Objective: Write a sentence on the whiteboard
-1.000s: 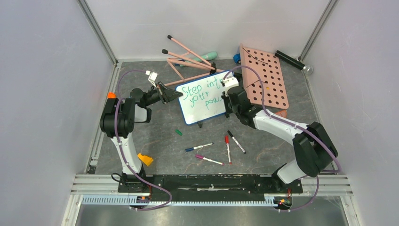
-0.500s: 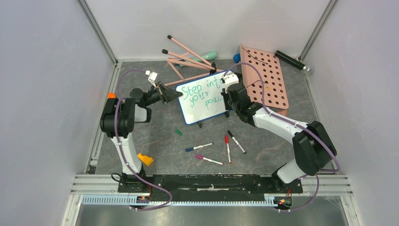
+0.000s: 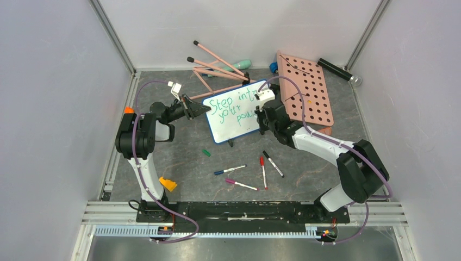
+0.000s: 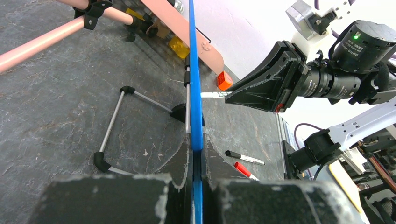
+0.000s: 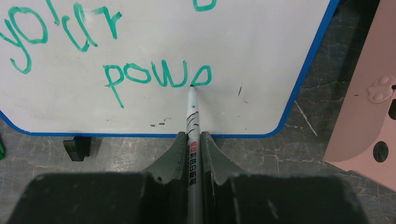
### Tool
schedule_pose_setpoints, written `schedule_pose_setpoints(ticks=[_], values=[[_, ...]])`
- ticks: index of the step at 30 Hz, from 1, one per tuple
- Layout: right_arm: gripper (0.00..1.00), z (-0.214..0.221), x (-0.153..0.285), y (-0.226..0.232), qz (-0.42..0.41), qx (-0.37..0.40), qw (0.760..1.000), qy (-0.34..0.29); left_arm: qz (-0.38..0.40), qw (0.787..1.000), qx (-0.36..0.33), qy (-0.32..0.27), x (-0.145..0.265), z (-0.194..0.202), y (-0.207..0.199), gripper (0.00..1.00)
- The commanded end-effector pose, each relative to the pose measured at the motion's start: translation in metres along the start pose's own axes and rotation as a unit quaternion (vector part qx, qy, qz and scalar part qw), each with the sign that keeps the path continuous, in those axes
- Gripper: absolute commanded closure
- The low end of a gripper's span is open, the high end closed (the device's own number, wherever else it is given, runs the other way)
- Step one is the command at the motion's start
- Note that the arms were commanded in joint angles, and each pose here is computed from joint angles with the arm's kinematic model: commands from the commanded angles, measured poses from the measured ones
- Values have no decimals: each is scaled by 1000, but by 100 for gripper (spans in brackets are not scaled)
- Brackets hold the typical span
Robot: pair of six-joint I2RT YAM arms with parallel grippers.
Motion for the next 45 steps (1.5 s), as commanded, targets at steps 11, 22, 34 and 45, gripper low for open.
schedule_pose_setpoints(ticks=[11, 22, 34, 45], values=[[100, -4, 6, -16, 40, -6, 999, -8, 21, 999, -46, -3, -3, -7, -4, 98], [100, -36, 24, -12, 22, -9, 999, -49, 22, 999, -46, -1, -3, -7, -4, 98], [100, -48, 16, -18, 37, -8, 998, -53, 22, 999, -46, -1, -2, -7, -4, 98], [100, -48, 4, -19, 43, -6, 998, -46, 22, 999, -46, -1, -3, -7, -4, 98]])
Point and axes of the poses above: each gripper's point midway between its finger pads, its own x axis back along the fingers, its own y axis along the line the jaws close on, z = x × y, the point moved 1 cm from there along x, back along the fingers, and after that the axes turned 1 degree about -x, right-handed, at the moved point
